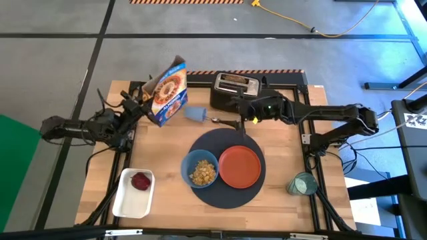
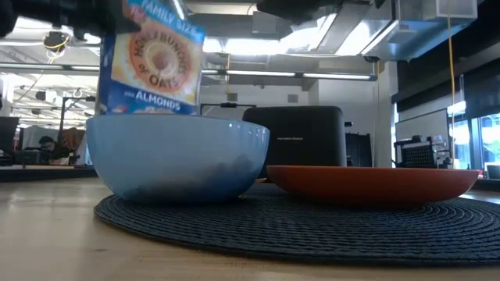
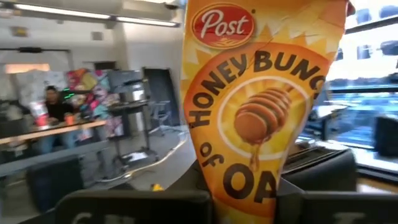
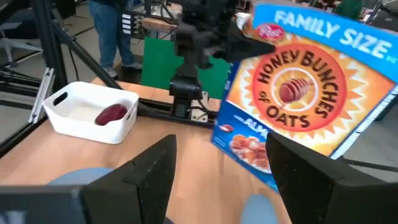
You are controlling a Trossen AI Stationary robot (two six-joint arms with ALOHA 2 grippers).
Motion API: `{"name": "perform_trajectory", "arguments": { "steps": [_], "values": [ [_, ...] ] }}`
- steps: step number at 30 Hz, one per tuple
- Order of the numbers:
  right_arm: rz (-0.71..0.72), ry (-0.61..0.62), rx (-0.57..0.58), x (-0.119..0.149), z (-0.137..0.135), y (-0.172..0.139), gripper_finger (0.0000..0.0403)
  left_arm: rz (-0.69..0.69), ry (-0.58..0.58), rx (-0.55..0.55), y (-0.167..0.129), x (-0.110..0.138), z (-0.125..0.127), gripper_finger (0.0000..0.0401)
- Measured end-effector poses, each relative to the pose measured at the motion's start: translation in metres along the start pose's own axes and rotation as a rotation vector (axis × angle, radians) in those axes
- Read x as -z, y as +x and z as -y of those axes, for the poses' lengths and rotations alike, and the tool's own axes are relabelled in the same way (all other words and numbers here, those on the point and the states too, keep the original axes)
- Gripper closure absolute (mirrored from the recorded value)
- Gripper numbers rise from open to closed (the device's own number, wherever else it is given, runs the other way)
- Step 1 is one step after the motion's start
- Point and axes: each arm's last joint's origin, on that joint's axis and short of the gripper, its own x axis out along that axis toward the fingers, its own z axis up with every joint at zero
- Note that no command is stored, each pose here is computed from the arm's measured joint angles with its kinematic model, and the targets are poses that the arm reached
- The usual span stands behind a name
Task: Arrange a breakfast setting
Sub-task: Pour the cereal from the cereal box into the blue bowl
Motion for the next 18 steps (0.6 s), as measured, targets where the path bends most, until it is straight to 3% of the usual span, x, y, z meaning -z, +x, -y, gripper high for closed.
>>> {"name": "perform_trajectory", "arguments": {
  "steps": [9,18],
  "values": [
    [-0.058,-0.014,0.086,0.012,-0.022,0.004,0.0166,0.002,0.021,-0.08,-0.004,0.053,-0.011,0.0393],
    [-0.045,-0.027,0.072,0.008,-0.038,0.005,0.0166,-0.029,0.071,-0.174,0.0,0.073,-0.021,0.0376]
  ]
}}
